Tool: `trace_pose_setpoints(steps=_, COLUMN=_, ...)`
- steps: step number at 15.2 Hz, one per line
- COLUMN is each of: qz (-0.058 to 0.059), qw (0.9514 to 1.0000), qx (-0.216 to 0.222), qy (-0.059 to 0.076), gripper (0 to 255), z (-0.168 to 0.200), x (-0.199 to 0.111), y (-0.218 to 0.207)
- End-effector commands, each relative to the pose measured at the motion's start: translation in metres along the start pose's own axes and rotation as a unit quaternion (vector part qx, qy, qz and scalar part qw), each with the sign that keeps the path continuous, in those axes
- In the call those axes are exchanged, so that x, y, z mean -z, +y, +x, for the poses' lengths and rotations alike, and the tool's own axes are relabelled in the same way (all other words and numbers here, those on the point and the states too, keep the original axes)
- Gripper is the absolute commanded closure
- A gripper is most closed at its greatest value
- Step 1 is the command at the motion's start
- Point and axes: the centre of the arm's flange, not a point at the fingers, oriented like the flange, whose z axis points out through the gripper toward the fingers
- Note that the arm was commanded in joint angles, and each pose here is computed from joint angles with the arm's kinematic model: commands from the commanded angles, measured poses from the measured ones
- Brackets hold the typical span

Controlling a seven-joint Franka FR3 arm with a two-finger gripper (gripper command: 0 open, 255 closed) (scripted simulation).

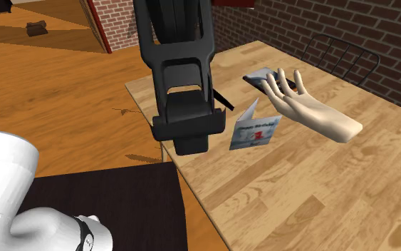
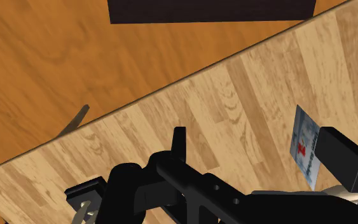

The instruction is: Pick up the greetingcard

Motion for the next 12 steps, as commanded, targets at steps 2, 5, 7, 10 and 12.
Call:
trace_pose_setpoints(steps=2, qz=0.002, qw=1.0, qx=0.001, qy=-0.002, gripper=0, z=0.009, x=-0.008, y=-0.006)
trace_pose_setpoints(steps=5, qz=0.007, qw=0.9999, qx=0.002, qy=-0.009, gripper=0, z=0.034, x=-0.033, y=-0.025)
trace_pose_setpoints(steps=7, qz=0.011, qw=0.9998, qx=0.003, qy=-0.014, gripper=0, z=0.051, x=-0.049, y=-0.038)
trace_pose_setpoints(steps=10, qz=0.016, qw=0.9996, qx=0.005, qy=-0.021, gripper=0, z=0.076, x=-0.074, y=-0.057)
trace_pose_setpoints(steps=12, qz=0.02, qw=0.9995, qx=0.006, qy=-0.026, gripper=0, z=0.092, x=-0.09, y=-0.07)
